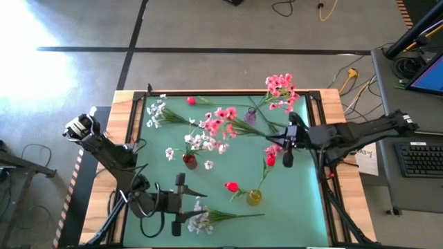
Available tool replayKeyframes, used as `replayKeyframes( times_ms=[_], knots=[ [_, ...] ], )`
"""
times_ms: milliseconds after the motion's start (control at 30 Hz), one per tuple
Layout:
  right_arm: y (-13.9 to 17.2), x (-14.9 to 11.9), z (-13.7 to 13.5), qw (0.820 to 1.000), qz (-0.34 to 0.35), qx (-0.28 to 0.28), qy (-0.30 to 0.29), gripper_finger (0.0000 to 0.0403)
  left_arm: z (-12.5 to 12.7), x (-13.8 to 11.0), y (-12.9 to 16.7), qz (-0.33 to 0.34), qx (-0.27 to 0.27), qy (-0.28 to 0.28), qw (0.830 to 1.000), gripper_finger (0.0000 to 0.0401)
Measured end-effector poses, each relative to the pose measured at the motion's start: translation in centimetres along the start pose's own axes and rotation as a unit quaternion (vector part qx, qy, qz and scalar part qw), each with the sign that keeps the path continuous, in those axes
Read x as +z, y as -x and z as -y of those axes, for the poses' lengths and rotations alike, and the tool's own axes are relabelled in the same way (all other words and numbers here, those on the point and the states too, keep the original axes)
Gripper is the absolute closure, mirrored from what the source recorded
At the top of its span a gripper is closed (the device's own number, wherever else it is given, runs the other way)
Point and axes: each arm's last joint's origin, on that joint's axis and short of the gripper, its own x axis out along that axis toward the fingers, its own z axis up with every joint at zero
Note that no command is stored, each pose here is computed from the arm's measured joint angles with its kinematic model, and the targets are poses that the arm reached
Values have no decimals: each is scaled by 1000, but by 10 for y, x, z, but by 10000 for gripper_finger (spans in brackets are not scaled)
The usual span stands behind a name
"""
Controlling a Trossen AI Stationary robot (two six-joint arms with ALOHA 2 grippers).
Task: Sort flowers into vase by color
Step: Put the left pink flower into the purple flower vase
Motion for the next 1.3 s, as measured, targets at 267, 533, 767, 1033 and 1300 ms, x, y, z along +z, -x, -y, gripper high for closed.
replayKeyframes(
  times_ms=[267, 533, 767, 1033, 1300],
  knots=[
    [6, 19, 2, 999, 39, -7, -7, 390, 0, 6, 0, 23, 1, 0, 1000, 197],
    [9, 44, 2, 998, 68, -11, -1, 390, -2, 19, 2, 75, 10, -17, 997, 197],
    [15, 69, 1, 995, 95, -2, -12, 390, -10, 25, 1, 87, 20, -3, 996, 197],
    [25, 97, -10, 990, 132, 37, -19, 390, -24, 32, -5, 107, 44, 2, 993, 185],
    [22, 99, -42, 981, 171, 95, -2, 390, -29, 34, -10, 122, 57, -50, 990, 156]
  ],
)
